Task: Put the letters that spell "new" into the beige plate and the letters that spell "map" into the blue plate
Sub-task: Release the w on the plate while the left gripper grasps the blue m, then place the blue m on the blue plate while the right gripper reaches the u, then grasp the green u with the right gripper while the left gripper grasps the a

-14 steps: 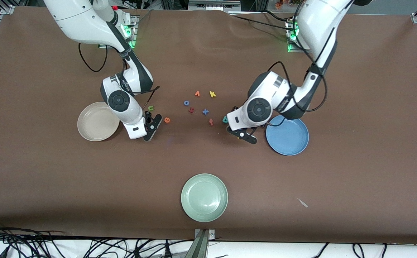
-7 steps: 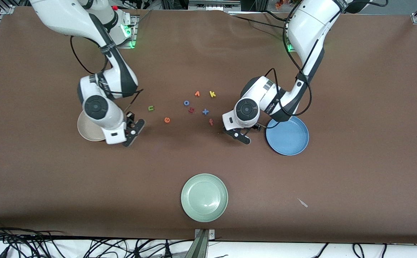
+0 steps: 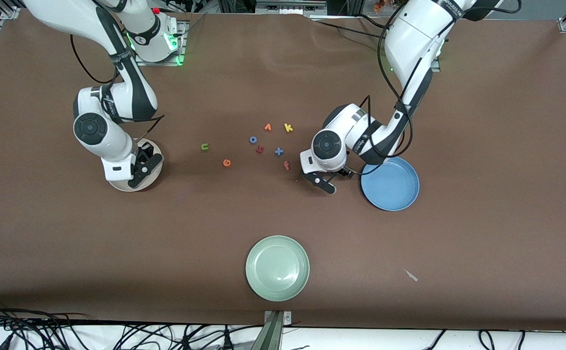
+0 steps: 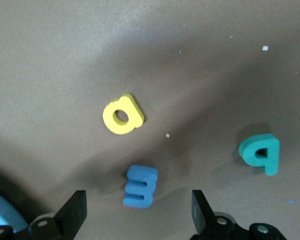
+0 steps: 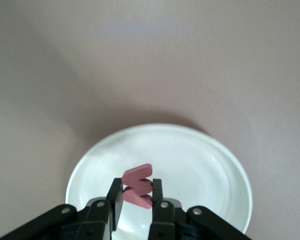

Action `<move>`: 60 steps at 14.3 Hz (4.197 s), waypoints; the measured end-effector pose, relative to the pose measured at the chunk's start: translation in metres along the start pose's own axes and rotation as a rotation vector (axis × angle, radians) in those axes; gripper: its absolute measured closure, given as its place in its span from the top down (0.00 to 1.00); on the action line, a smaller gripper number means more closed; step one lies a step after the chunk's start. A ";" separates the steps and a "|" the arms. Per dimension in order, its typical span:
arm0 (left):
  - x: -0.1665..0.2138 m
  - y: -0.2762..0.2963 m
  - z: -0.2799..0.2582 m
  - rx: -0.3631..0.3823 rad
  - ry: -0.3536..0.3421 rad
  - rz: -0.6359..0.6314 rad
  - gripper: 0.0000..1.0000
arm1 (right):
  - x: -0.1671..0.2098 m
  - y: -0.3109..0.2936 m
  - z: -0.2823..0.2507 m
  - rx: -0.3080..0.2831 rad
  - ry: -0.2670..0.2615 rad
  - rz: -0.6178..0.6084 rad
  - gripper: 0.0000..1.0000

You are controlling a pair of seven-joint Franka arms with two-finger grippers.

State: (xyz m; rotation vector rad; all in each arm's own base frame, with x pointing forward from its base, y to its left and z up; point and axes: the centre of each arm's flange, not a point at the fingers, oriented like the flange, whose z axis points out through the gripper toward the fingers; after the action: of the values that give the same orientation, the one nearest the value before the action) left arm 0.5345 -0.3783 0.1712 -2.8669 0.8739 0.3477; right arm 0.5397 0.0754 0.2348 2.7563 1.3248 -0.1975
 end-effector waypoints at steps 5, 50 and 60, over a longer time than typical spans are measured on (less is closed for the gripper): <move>-0.001 0.001 0.007 0.005 -0.008 0.007 0.68 | -0.021 0.005 0.006 0.024 -0.003 0.083 0.54; 0.040 -0.054 -0.061 -0.159 0.117 -0.530 1.00 | 0.074 -0.174 0.047 0.107 0.139 0.668 0.38; 0.045 -0.024 -0.006 -0.110 0.065 -0.486 0.82 | 0.073 -0.174 0.046 0.107 0.140 0.669 0.27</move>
State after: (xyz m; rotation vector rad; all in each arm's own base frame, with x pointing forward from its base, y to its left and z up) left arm 0.5857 -0.3835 0.1669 -3.0740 0.1480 0.2518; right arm 0.4455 0.2346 0.1758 3.1603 0.3535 -0.0287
